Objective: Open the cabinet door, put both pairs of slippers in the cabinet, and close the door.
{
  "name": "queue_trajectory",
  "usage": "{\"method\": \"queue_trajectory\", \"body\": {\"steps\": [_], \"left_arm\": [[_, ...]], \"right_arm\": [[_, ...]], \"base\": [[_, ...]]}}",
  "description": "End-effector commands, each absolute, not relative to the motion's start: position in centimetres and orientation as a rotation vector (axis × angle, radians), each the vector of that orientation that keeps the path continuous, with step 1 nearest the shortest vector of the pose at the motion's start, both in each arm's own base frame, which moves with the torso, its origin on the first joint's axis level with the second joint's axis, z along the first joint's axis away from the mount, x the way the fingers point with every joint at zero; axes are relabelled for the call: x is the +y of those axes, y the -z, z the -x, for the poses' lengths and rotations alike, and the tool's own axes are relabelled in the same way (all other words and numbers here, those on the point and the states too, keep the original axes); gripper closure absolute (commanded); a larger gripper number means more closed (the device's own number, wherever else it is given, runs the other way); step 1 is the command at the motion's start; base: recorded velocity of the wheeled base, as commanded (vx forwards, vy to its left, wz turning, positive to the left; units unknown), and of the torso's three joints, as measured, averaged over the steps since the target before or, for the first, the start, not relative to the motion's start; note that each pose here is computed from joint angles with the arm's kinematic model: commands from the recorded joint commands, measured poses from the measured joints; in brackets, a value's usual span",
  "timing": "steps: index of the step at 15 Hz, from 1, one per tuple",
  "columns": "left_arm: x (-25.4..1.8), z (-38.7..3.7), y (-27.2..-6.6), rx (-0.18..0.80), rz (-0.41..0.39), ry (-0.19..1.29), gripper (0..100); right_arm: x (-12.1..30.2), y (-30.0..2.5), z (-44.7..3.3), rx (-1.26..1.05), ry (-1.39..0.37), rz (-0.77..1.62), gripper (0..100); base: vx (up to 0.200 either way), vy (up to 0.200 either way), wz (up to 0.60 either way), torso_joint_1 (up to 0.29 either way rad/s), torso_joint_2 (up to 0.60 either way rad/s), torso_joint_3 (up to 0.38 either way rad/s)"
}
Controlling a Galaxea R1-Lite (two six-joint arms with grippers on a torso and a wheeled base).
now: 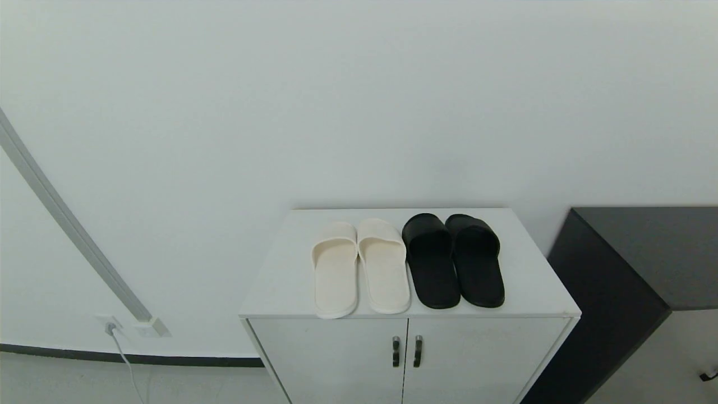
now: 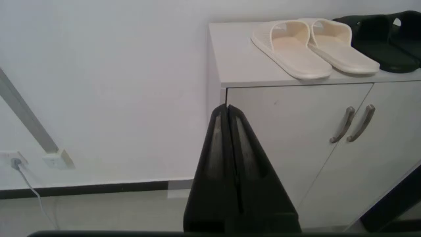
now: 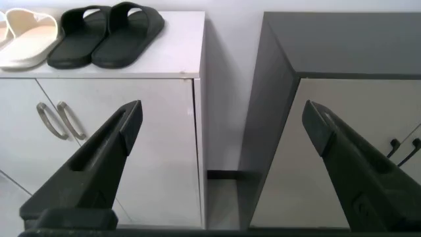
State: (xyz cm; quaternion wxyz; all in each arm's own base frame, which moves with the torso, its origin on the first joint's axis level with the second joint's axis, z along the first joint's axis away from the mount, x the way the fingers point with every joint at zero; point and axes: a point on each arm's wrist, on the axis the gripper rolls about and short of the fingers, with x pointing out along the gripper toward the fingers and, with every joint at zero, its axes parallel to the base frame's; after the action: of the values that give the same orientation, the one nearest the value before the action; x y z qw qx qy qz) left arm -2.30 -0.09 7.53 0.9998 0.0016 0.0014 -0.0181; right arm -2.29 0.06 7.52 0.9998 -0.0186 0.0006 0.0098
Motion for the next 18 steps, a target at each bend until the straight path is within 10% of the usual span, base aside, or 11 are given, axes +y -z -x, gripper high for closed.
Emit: {"method": "queue_trajectory", "body": {"steps": [1,6,9,18], "left_arm": [[-0.1,2.3,-7.5,0.005,-0.003,0.035,100],[-0.1,2.3,-7.5,0.005,-0.005,0.035,100],[-0.1,2.3,-7.5,0.004,-0.006,0.037,100],[-0.1,2.3,-7.5,0.004,-0.008,0.035,100]], "right_arm": [[0.1,-7.6,2.3,0.001,-0.02,0.052,0],[0.1,-7.6,2.3,-0.004,-0.023,0.06,0],[0.0,-16.1,3.6,-0.081,-0.124,-0.073,0],[3.0,-17.6,-9.6,0.348,-0.461,-0.047,0]], "base": [[0.0,0.0,0.0,0.0,0.0,0.0],[0.0,0.0,0.0,0.0,0.0,0.0],[0.0,0.0,0.0,0.0,0.0,0.0],[0.0,0.0,0.0,0.0,0.0,0.0]]}}
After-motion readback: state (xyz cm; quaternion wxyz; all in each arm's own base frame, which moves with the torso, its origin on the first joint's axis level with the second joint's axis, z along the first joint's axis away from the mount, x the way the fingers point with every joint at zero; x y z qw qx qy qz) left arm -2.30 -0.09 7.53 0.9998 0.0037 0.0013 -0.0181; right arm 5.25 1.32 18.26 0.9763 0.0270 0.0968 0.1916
